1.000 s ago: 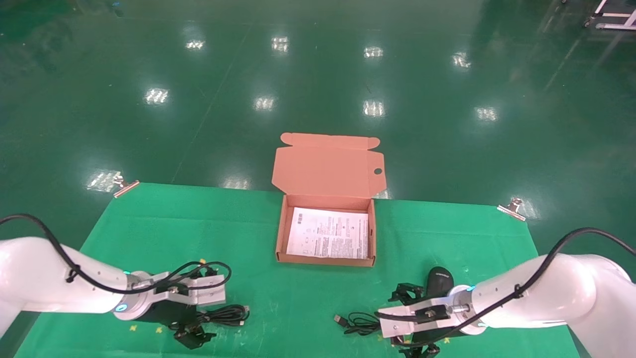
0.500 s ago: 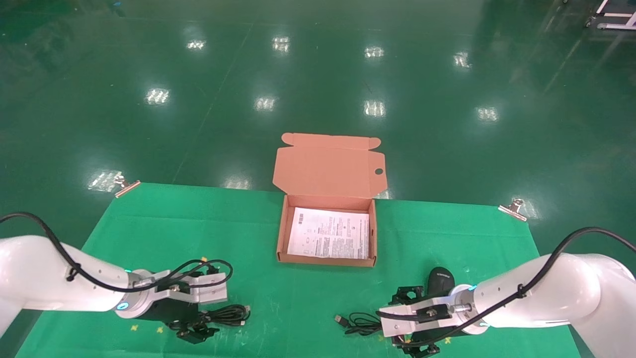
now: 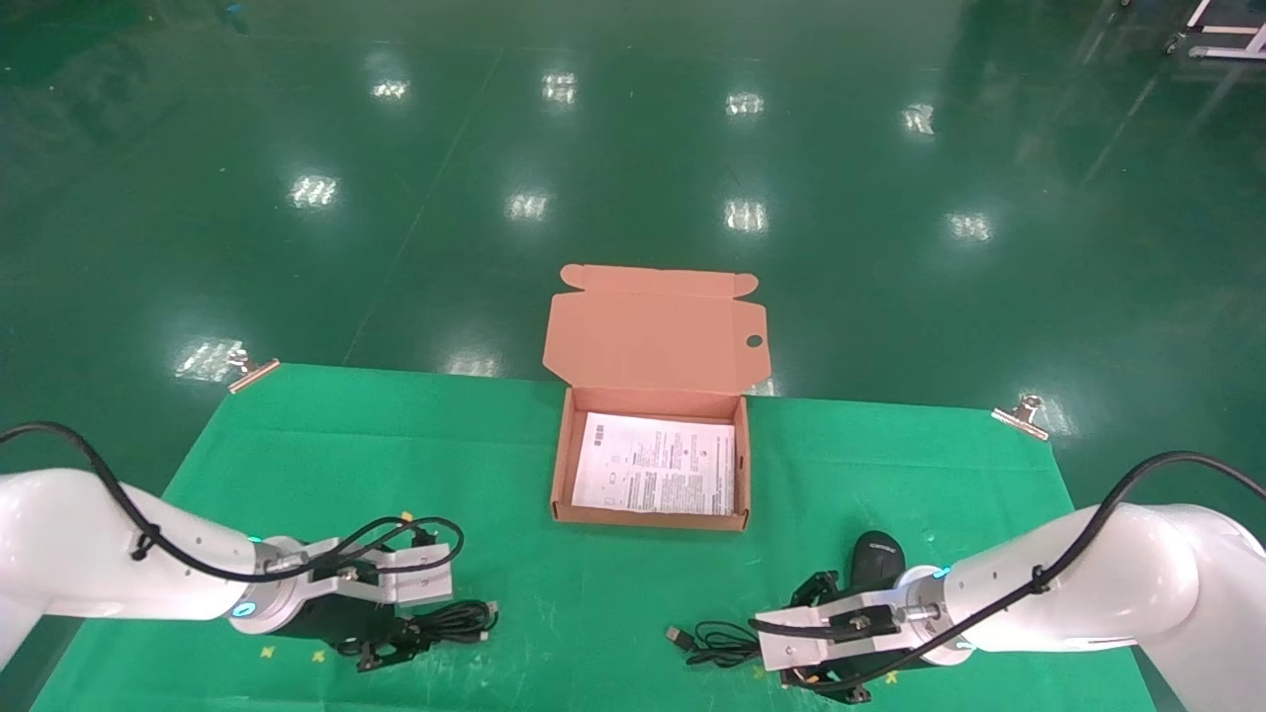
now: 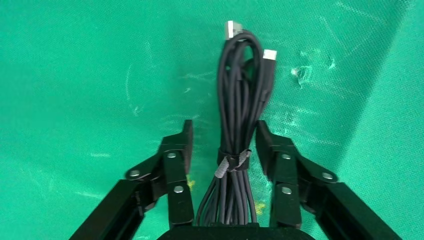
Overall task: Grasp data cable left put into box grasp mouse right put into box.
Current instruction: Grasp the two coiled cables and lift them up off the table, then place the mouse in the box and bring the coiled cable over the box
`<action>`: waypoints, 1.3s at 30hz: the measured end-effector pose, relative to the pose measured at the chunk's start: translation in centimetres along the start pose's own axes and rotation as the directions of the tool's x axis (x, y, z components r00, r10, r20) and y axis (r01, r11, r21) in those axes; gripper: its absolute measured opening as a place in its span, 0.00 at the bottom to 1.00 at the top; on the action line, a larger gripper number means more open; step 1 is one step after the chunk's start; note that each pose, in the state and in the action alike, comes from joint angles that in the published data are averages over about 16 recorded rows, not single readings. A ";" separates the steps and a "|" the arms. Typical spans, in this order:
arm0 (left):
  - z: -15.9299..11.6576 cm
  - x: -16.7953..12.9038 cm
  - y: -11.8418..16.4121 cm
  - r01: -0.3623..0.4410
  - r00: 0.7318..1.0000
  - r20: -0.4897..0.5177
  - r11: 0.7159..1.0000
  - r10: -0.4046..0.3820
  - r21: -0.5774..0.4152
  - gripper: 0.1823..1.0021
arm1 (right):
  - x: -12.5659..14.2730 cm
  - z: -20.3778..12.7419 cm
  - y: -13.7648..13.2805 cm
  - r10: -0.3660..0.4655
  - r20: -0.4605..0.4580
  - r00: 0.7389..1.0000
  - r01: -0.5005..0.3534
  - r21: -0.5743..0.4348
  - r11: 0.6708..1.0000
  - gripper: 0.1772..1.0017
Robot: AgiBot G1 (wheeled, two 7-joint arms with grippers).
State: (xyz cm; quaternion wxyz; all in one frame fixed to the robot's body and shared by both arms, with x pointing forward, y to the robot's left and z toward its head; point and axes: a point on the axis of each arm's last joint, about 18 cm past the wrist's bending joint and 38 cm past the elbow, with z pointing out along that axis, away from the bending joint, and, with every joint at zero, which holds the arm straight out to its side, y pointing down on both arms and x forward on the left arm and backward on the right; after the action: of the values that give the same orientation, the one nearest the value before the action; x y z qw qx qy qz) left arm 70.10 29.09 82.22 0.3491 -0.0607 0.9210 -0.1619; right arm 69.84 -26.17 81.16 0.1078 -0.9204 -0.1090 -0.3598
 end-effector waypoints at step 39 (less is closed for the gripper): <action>-14.1 -10.1 -11.6 -0.368 0.793 0.546 0.927 0.270 0.076 0.08 | 18.0 -20.5 -4.8 0.144 -0.597 0.789 -0.025 0.204 0.979 0.04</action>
State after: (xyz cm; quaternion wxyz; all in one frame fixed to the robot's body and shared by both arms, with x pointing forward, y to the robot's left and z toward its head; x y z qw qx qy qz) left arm 68.29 24.06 102.35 0.6139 0.0857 0.7684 -0.1593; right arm 68.35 -25.01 108.80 0.2383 -0.7455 -0.0601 -0.6195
